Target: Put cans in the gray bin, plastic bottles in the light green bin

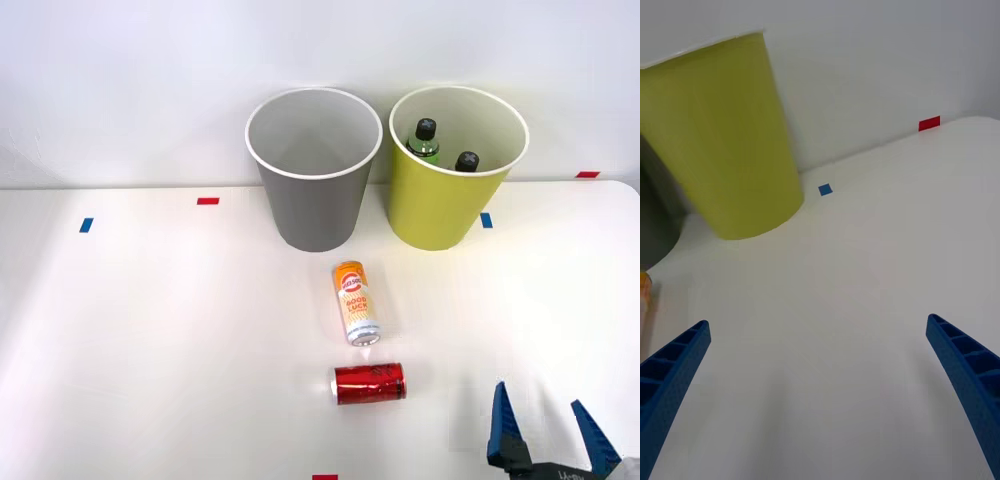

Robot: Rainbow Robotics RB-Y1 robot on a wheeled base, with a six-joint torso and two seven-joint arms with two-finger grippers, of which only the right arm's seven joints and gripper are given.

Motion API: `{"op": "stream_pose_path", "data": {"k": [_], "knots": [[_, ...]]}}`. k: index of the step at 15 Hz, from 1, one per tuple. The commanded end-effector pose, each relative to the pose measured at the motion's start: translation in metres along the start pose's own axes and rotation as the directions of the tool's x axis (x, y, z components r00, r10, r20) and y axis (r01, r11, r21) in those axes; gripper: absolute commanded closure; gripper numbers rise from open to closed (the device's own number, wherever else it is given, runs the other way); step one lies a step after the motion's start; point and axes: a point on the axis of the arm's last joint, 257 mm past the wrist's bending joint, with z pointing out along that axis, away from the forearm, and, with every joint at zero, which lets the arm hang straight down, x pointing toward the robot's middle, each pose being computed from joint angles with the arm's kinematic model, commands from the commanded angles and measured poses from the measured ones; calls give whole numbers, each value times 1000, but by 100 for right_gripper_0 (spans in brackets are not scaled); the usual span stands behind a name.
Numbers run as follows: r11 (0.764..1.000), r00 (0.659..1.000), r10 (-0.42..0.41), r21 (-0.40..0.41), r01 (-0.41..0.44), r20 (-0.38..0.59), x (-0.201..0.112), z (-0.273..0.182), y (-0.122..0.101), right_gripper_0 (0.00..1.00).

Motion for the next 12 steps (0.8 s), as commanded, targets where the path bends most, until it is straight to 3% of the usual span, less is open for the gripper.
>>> {"op": "stream_pose_path", "data": {"k": [1,4,7,12], "knots": [[996,998,-63,-65,63,13,10,-6,11,0],[990,997,-73,-120,76,29,23,-16,22,0],[959,973,-209,-172,224,97,16,-24,37,0],[918,925,-359,-130,374,129,13,-28,33,0]]}}
